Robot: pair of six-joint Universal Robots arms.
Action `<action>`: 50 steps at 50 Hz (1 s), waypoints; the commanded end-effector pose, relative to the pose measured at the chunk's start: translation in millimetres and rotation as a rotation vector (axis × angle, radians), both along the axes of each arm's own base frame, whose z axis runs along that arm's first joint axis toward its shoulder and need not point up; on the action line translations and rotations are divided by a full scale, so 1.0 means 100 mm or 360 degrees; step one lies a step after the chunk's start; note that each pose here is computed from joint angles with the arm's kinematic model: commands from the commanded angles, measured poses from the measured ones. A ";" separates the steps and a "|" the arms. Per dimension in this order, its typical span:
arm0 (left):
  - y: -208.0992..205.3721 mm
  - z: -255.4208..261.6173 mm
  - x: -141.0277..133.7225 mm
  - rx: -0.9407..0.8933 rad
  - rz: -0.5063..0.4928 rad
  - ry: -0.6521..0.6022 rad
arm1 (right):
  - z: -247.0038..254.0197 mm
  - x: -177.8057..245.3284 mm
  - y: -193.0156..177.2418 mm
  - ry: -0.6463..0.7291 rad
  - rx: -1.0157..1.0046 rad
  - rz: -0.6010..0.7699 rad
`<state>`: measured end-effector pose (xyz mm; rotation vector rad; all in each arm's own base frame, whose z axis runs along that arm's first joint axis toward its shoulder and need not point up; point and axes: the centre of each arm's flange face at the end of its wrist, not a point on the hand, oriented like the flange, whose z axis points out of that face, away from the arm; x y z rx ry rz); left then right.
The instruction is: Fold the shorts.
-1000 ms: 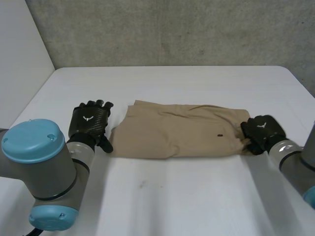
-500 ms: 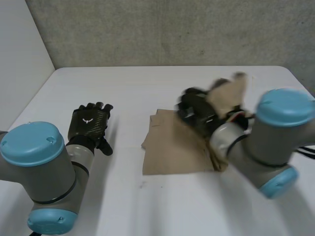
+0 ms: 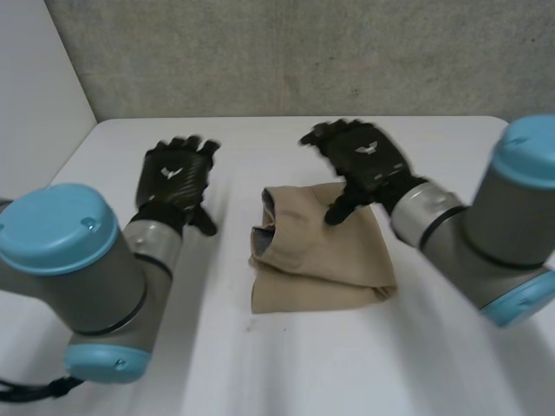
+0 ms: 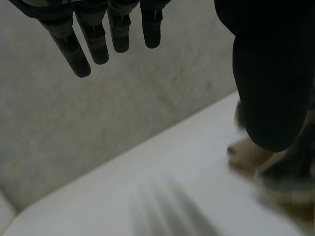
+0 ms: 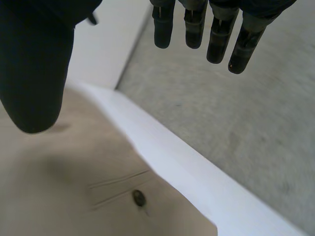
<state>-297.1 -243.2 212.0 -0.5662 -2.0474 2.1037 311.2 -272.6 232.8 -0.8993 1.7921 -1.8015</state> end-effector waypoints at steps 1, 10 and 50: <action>0.04 0.16 -0.56 -0.0103 -0.0336 0.0074 | -0.07 -0.29 -0.22 -0.0032 0.0241 -0.0165; 0.02 -0.10 -1.02 0.0145 -0.0471 -0.0068 | -0.32 -0.38 -0.41 0.0065 0.0401 -0.0215; -0.12 1.29 0.18 0.0012 0.0132 0.0029 | 0.94 -0.70 -0.26 -0.0018 -0.0145 -0.0627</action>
